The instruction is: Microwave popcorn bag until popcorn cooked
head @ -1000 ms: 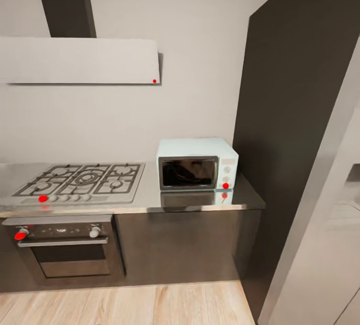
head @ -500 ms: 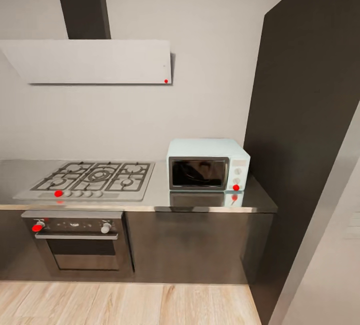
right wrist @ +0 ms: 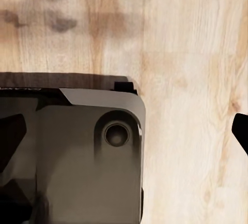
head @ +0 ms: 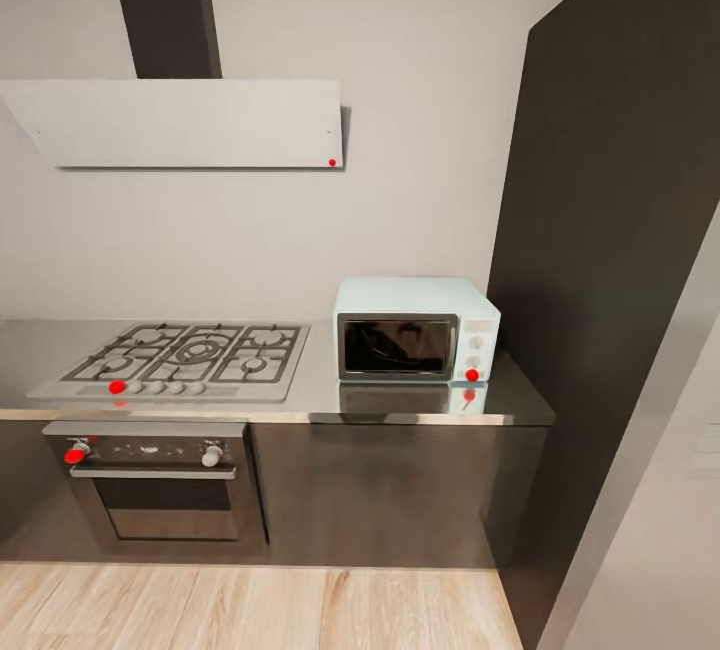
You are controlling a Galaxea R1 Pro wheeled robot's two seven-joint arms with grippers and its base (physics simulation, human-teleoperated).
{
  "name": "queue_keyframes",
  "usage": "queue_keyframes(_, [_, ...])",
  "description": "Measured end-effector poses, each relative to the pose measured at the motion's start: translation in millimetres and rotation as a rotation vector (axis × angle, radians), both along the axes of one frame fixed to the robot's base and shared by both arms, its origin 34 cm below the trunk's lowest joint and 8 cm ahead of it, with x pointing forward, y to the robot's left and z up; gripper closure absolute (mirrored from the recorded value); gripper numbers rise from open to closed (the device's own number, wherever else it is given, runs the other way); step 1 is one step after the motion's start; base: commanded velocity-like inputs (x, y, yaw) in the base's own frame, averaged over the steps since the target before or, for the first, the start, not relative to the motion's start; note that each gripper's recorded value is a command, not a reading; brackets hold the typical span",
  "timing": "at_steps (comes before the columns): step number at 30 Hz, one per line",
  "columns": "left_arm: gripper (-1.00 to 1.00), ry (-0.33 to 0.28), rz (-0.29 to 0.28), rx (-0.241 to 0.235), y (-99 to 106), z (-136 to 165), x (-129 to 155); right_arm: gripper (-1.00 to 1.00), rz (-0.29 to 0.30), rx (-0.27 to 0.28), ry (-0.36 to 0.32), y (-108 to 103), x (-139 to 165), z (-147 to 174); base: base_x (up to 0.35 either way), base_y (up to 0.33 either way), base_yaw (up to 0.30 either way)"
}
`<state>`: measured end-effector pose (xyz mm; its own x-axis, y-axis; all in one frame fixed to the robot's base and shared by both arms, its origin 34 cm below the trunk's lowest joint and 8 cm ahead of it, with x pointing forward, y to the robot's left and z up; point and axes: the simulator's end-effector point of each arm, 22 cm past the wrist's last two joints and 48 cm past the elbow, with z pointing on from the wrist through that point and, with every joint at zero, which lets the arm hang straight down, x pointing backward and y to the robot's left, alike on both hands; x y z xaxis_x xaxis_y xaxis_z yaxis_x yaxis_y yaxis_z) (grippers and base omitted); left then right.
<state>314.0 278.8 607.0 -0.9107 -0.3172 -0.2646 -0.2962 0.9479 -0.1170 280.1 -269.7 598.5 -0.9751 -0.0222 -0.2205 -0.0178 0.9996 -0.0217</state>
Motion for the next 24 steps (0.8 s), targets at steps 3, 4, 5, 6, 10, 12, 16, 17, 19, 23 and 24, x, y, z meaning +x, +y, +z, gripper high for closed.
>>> queue_keyframes(3, [-1.00, -0.001, 0.001, 0.002, 0.5, 0.0, 0.1, -1.00, 0.000, -0.004, -0.041, -3.8, 18.5, 4.0, 0.000, 0.000, 0.000])
queue_keyframes(4, [-1.00, -0.001, 0.001, 0.002, 0.6, 0.0, 0.1, -1.00, -0.003, -0.017, -0.074, -9.5, 34.0, 8.1, 0.000, 0.000, 0.000])
queue_keyframes(5, [-1.00, -0.002, 0.002, 0.003, 1.5, 0.1, 0.1, -1.00, -0.008, -0.054, -0.159, -26.9, 75.1, 22.4, 0.000, 0.000, 0.000])
queue_keyframes(6, [-1.00, -0.002, 0.002, 0.003, 1.6, 0.1, 0.2, -1.00, -0.010, -0.068, -0.190, -33.2, 92.0, 29.6, 0.000, 0.000, 0.000])
queue_keyframes(10, [-1.00, -0.003, 0.002, 0.003, 1.6, 0.3, 0.7, -1.00, -0.028, -0.068, -0.243, -33.2, 162.5, 71.7, 0.000, 0.000, 0.000])
queue_keyframes(12, [-1.00, -0.003, 0.002, 0.003, 1.6, 0.3, 0.7, -1.00, -0.016, -0.041, -0.267, -22.0, 200.8, 106.9, 0.000, 0.000, 0.000])
queue_keyframes(16, [-1.00, -0.004, 0.002, 0.003, 1.5, 0.3, 0.8, -1.00, 0.027, -0.024, -0.348, -6.9, 264.4, 195.8, 0.000, 0.000, 0.000])
queue_keyframes(17, [-1.00, -0.004, 0.002, 0.003, 1.5, 0.3, 0.8, -1.00, 0.024, -0.024, -0.371, -6.5, 275.1, 221.4, 0.000, 0.000, 0.000])
queue_keyframes(19, [-1.00, -0.004, 0.002, 0.003, 2.2, 0.3, 0.8, -1.00, 0.006, -0.010, -0.379, -7.0, 284.4, 251.0, 0.000, 0.000, 0.000])
queue_keyframes(23, [-1.00, -0.004, 0.002, 0.004, 2.4, 0.3, 0.8, -1.00, -0.046, 0.101, -0.444, 4.4, 349.0, 355.0, 0.000, 0.000, 0.000])
queue_keyframes(24, [-1.00, -0.004, 0.002, 0.004, 2.5, 0.3, 0.8, -1.00, -0.041, 0.108, -0.492, 4.9, 366.0, 378.5, 0.000, 0.000, 0.000])
